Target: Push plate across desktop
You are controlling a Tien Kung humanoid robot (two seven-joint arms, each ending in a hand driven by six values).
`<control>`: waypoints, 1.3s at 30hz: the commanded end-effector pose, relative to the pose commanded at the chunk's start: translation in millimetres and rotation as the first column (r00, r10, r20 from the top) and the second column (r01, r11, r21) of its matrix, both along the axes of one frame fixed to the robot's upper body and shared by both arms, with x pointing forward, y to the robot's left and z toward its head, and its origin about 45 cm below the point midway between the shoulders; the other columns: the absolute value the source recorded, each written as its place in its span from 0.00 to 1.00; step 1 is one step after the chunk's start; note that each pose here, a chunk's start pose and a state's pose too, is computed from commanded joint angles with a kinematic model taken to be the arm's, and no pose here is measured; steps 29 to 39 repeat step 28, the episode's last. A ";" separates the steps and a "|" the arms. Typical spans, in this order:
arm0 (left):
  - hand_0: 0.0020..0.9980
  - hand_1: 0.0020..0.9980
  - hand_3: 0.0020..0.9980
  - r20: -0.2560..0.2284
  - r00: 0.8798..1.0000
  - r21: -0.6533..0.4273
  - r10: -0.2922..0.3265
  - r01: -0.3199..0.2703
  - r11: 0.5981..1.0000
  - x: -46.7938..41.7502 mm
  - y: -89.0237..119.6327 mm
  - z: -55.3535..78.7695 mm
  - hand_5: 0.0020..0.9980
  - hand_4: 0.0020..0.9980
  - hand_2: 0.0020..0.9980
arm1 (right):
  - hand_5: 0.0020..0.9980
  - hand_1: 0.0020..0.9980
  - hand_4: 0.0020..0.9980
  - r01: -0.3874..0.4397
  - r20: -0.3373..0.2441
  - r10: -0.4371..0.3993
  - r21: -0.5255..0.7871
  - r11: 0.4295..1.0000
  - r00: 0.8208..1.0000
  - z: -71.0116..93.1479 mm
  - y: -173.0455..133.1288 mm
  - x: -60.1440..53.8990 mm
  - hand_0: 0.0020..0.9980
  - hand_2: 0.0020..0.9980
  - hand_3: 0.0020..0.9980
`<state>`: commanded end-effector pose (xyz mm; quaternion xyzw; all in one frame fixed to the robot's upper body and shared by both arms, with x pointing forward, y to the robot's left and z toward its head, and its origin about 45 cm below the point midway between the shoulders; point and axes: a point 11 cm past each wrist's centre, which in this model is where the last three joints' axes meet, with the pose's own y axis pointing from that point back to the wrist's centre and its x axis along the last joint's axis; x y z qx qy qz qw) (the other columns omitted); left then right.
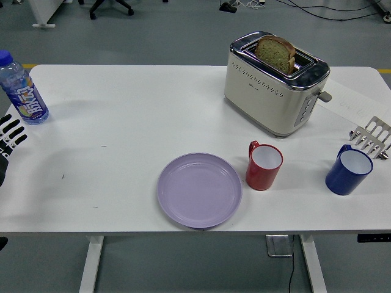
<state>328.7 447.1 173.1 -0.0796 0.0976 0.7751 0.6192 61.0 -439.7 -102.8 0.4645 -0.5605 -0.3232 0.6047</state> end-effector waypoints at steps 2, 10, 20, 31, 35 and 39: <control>0.74 0.77 0.75 0.001 1.000 0.001 -0.001 0.001 1.000 0.2 -0.1 0.3 1.00 0.51 0.76 | 0.32 0.56 0.17 0.000 0.001 0.000 0.001 1.000 1.000 0.0 0.3 0.3 0.63 0.66 0.61; 0.74 0.77 0.75 0.003 1.000 0.001 0.002 -0.002 1.000 0.2 0.9 0.8 1.00 0.51 0.76 | 0.32 0.56 0.17 0.000 0.008 0.000 0.002 1.000 1.000 0.2 0.7 3.2 0.63 0.66 0.61; 0.74 0.77 0.75 0.009 1.000 0.002 0.009 -0.009 1.000 0.5 3.0 3.0 1.00 0.51 0.76 | 0.32 0.56 0.17 -0.003 0.011 0.003 0.001 1.000 1.000 0.9 0.1 6.0 0.63 0.66 0.61; 0.74 0.77 0.75 0.012 1.000 0.001 0.009 -0.009 1.000 1.5 2.9 3.9 1.00 0.51 0.76 | 0.32 0.56 0.17 -0.005 0.013 0.005 0.001 1.000 1.000 1.1 0.5 8.0 0.63 0.66 0.61; 0.74 0.77 0.75 0.012 1.000 0.001 0.009 -0.009 1.000 1.5 2.9 3.9 1.00 0.51 0.76 | 0.32 0.56 0.17 -0.005 0.013 0.005 0.001 1.000 1.000 1.1 0.5 8.0 0.63 0.66 0.61; 0.74 0.77 0.75 0.012 1.000 0.001 0.009 -0.009 1.000 1.5 2.9 3.9 1.00 0.51 0.76 | 0.32 0.56 0.17 -0.005 0.013 0.005 0.001 1.000 1.000 1.1 0.5 8.0 0.63 0.66 0.61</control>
